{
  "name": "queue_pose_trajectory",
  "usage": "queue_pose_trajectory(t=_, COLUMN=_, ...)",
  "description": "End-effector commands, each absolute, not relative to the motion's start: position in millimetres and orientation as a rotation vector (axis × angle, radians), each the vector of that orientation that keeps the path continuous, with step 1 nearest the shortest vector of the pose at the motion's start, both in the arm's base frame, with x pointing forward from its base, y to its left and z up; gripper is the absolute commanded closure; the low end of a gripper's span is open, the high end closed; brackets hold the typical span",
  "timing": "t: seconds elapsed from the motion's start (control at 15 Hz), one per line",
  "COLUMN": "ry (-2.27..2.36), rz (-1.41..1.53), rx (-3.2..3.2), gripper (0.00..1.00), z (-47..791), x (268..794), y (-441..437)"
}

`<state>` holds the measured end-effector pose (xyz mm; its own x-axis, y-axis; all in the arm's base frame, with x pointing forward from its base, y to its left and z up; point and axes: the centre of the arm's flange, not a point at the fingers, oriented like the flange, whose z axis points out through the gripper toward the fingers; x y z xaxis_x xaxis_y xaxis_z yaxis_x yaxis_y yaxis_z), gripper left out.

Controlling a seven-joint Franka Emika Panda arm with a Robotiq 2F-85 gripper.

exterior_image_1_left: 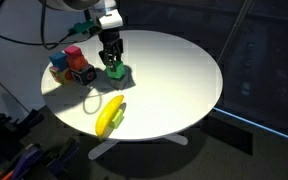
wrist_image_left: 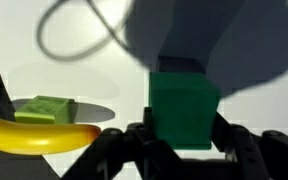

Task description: Put the green block on the grey block

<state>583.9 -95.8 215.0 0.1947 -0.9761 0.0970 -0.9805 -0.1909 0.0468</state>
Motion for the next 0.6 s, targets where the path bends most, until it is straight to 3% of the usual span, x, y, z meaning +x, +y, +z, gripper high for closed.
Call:
queue_pose_trajectory(t=0.0, ry=-1.979, rz=0.051, rx=2.321, gripper=0.70, z=211.0, x=596.2, y=-99.0)
queue_pose_trajectory(t=0.53, ry=-2.037, rz=0.027, rx=2.314, gripper=0.70, z=204.9, x=602.1, y=-102.9)
